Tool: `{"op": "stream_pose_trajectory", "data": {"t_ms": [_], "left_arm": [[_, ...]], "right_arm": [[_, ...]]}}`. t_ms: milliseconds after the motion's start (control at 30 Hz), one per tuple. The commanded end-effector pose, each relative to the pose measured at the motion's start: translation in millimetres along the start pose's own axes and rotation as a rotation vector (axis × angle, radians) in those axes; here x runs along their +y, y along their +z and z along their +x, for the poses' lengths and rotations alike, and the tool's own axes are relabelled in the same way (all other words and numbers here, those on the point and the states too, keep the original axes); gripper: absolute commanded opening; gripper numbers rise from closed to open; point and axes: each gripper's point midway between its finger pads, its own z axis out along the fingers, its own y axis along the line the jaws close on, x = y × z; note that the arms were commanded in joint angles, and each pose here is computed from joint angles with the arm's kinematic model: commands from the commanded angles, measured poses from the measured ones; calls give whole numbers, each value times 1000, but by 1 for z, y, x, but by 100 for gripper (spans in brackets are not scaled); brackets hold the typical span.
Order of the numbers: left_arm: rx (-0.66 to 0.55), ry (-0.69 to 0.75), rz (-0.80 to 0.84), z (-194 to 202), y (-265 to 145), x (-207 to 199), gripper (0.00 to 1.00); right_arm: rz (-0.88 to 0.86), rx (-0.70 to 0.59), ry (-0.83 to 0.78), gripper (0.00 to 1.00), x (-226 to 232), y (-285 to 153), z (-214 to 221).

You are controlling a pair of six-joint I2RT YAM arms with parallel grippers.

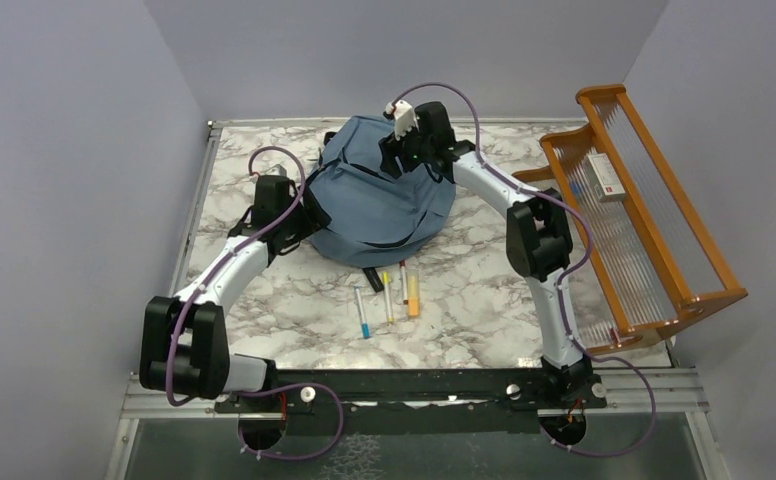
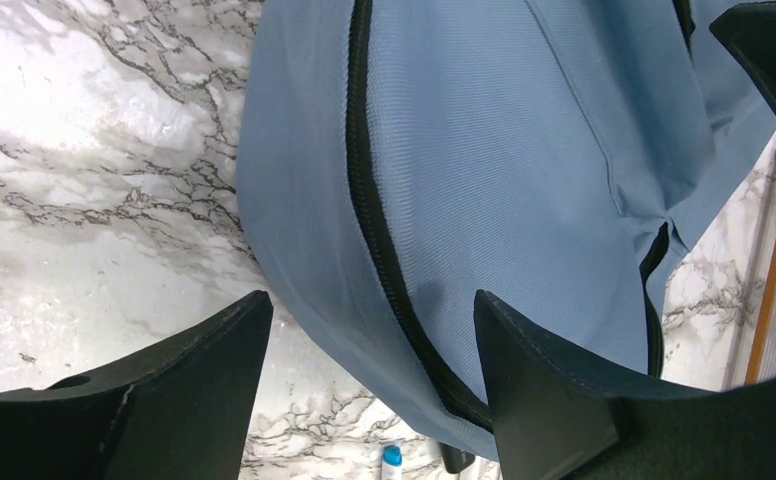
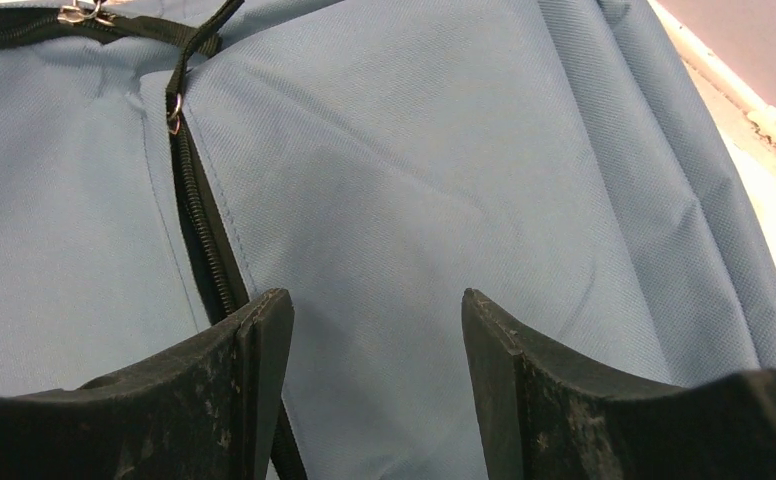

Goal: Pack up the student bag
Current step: Unzip the student bag at the center of the board.

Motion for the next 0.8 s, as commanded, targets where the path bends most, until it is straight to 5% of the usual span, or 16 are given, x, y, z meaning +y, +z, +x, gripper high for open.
{"op": "stream_pose_trajectory", "data": {"t_ms": [0,767], "left_arm": [[14,-12,31,7,5,-3,75],[45,0,32,16,10,0,74]], "right_arm": [[-68,7,-36,68,18,8,5],[-10,114,-36,66,18,38,46]]}}
